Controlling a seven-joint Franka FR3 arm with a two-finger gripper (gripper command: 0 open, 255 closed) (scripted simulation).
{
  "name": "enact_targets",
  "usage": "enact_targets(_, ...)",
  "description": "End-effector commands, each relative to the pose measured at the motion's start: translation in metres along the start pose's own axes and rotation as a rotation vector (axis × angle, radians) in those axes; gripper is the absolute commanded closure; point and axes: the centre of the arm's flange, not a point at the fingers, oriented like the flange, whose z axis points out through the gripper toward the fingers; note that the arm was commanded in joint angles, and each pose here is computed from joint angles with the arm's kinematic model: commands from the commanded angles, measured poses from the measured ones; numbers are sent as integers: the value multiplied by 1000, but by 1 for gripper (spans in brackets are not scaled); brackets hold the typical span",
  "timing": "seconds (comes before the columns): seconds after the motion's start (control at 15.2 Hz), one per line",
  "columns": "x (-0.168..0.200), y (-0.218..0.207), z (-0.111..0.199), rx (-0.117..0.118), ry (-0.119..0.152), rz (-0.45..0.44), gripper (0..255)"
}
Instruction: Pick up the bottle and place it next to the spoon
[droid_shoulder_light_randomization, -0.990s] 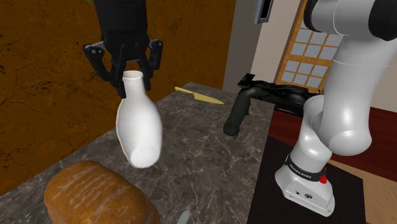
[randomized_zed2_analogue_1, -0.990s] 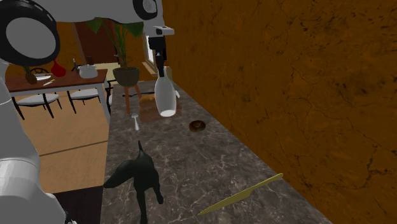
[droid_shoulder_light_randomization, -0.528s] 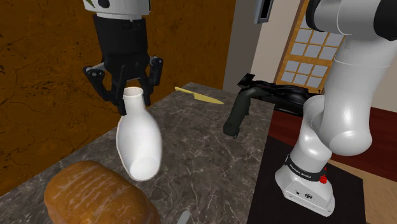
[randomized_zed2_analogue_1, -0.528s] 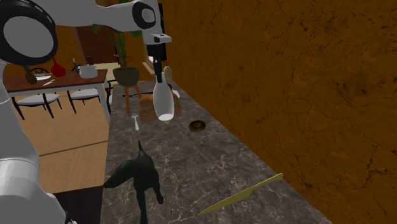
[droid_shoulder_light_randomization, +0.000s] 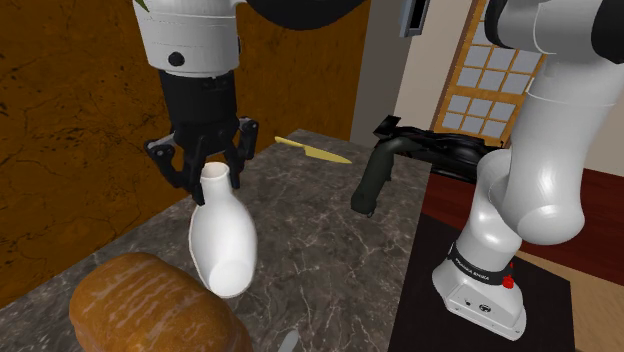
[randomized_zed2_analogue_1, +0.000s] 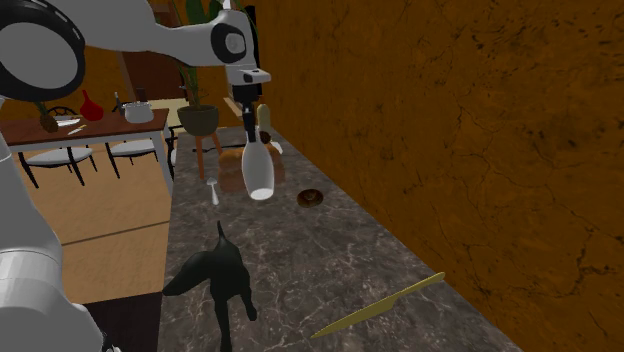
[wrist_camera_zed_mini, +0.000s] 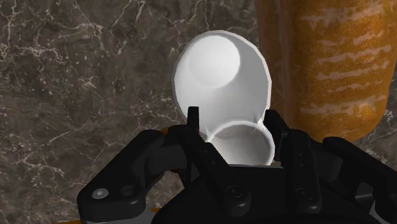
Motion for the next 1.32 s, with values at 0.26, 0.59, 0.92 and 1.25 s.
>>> enact_targets(0.26, -1, -1, 3, 1, 1, 0, 255)
enact_targets(0.59, -1, -1, 3, 1, 1, 0, 0)
enact_targets(0.92, -1, -1, -24, 1, 1, 0, 0)
enact_targets(1.25, -1, -1, -47, 1, 1, 0, 0)
